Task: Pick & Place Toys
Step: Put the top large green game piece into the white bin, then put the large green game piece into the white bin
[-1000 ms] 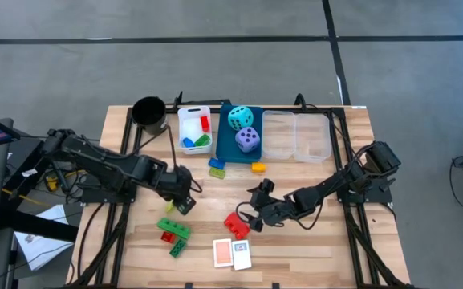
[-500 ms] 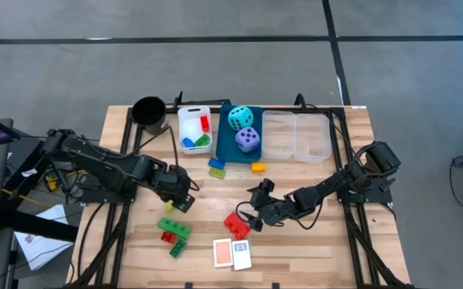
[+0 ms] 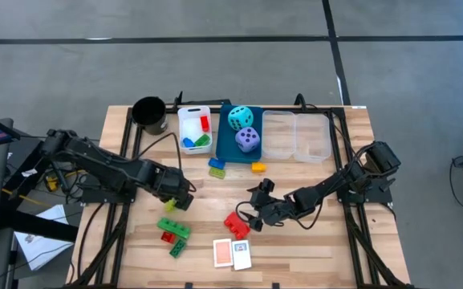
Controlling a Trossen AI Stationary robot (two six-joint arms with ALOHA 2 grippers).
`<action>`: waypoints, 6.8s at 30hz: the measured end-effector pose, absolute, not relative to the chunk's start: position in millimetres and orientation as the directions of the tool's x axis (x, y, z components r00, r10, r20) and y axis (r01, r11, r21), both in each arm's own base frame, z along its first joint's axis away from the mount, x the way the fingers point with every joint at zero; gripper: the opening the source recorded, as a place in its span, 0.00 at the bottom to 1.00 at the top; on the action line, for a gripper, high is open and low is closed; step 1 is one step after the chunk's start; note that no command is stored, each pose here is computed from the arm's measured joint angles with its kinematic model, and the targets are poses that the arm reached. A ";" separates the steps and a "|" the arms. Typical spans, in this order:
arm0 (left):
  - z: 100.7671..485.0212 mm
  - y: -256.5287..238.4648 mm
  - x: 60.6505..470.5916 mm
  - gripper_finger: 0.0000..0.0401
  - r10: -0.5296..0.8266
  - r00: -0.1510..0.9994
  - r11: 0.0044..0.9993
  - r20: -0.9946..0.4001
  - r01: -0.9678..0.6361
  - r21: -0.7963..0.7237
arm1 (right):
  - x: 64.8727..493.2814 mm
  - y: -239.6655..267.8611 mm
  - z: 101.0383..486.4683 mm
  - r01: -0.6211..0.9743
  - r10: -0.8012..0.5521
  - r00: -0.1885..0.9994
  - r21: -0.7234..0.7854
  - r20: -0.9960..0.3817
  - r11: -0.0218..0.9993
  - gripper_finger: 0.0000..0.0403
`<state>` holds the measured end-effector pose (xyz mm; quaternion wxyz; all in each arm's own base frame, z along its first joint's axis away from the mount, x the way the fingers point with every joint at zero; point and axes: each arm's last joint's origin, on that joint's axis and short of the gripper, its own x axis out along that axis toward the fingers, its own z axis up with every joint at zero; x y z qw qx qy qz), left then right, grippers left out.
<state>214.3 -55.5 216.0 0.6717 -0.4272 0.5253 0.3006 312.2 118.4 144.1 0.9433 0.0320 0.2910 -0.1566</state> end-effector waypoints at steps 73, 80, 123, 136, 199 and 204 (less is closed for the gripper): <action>238.8 -21.3 204.1 0.05 0.192 0.847 0.735 -0.495 -0.458 -0.500 | 312.8 118.0 144.5 0.316 -0.277 0.785 -0.026 -0.555 0.948 0.99; 258.6 6.5 197.1 0.02 0.529 0.784 0.773 -0.323 -0.603 -0.197 | 313.6 117.3 145.3 0.321 -0.280 0.789 -0.022 -0.547 0.947 0.99; 205.7 91.4 230.3 0.43 0.669 0.573 0.653 -0.474 -0.757 0.006 | 314.7 117.0 146.2 0.317 -0.276 0.795 -0.017 -0.540 0.948 0.99; 215.3 47.7 239.7 0.52 0.123 0.863 0.897 -0.491 -0.308 -0.317 | 314.8 117.1 146.3 0.317 -0.275 0.796 -0.016 -0.539 0.948 0.99; 150.5 -145.1 183.9 0.52 -0.239 0.435 0.968 -0.868 0.182 -0.175 | 314.2 119.5 146.6 0.328 -0.268 0.801 0.016 -0.536 0.945 0.99; 151.9 -147.5 185.3 0.52 -0.259 0.456 0.964 -0.851 0.171 -0.201 | 314.2 119.5 146.6 0.328 -0.269 0.801 0.016 -0.536 0.945 0.99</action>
